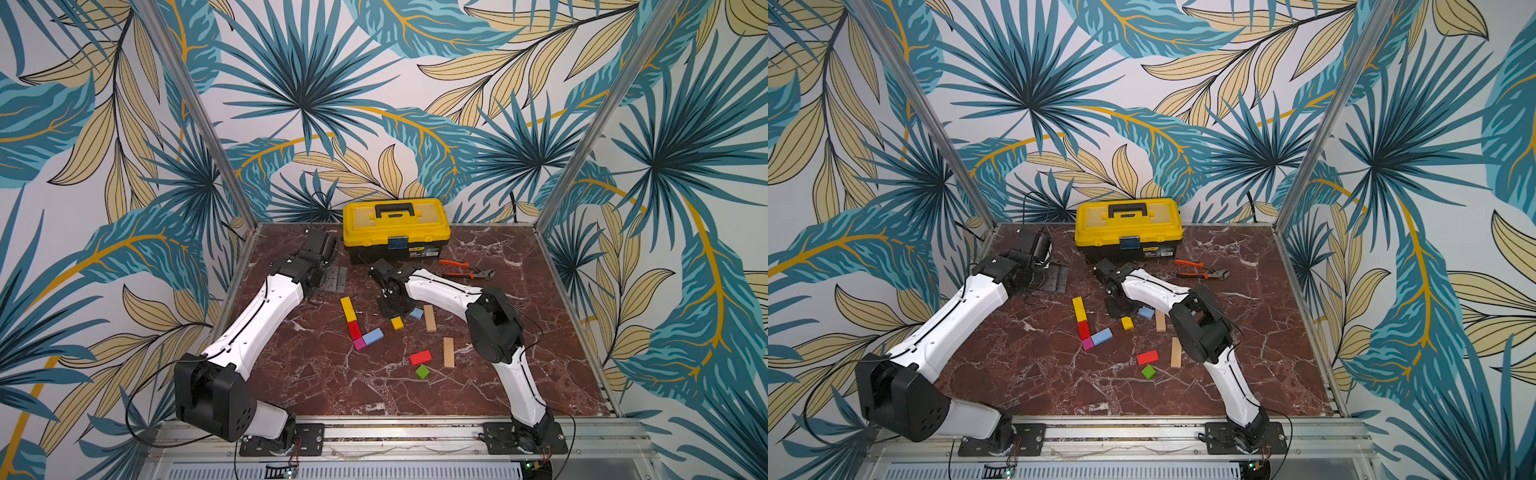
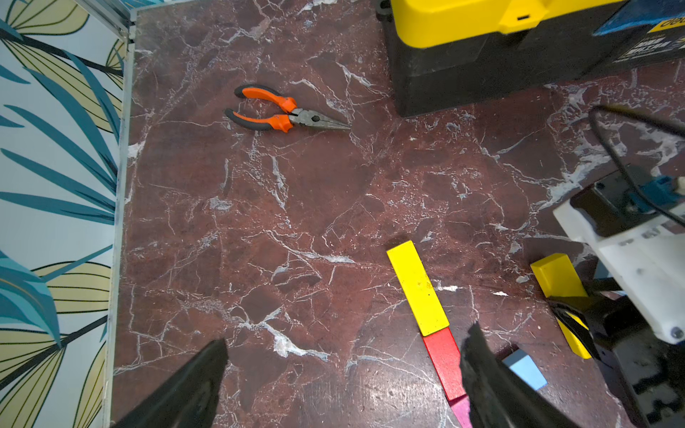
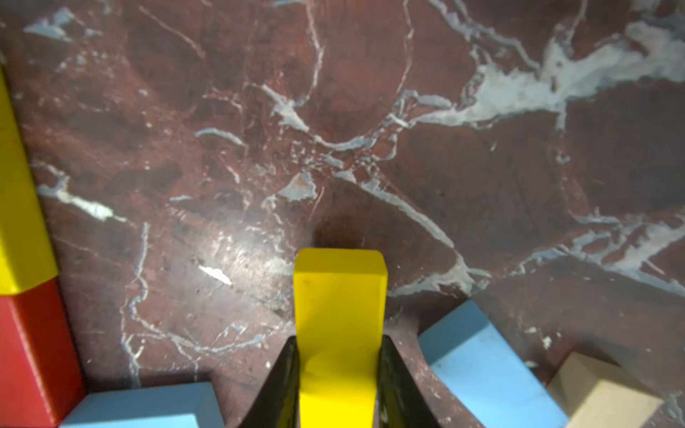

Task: Assemble the letter v with building blocks
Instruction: Pick up the building block from the center of the board, then place the building block at the center of the board.

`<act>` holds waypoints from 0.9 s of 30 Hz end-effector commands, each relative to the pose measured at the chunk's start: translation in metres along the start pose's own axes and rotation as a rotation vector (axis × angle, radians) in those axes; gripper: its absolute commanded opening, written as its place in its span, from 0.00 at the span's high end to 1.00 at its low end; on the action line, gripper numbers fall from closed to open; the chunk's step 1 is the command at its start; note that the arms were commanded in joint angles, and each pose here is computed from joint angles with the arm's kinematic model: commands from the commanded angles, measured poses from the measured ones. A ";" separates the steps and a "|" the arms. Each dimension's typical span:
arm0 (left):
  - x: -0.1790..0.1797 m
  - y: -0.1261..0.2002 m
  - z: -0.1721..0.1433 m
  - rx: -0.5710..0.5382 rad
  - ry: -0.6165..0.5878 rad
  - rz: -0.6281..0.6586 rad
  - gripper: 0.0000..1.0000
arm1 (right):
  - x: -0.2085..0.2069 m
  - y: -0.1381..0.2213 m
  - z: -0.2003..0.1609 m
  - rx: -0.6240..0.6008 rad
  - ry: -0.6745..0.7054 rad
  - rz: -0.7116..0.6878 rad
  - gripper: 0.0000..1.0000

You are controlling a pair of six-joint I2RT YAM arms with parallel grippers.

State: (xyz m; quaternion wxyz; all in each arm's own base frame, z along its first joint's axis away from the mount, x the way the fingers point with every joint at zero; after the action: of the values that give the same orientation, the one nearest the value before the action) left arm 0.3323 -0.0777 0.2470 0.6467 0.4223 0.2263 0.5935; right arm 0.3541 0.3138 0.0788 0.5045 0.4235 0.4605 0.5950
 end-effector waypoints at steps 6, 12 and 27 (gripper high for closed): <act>0.002 -0.001 0.002 -0.010 0.011 -0.002 0.01 | 0.000 -0.013 -0.003 0.052 -0.028 0.001 0.64; 0.001 -0.001 0.001 -0.010 0.011 -0.004 0.01 | 0.001 -0.007 -0.004 0.043 -0.035 0.025 0.47; 0.001 -0.001 0.002 -0.011 0.010 -0.007 0.01 | -0.010 0.020 -0.027 0.029 -0.127 0.153 0.24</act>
State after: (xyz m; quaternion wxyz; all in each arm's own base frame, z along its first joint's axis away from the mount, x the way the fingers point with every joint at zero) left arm 0.3323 -0.0781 0.2469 0.6477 0.4213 0.2275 0.5926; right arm 0.3285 0.2995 0.0881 0.4864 0.4781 0.4260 0.5945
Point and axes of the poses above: each gripper's point midway between its finger pads, its own y axis back along the fingers, its own x axis along the line the jaws close on, z = x × y, the point moved 5 cm from there along y, back along the fingers, and after that the axes turned 13 degrees about -y, right-handed, at the moved point
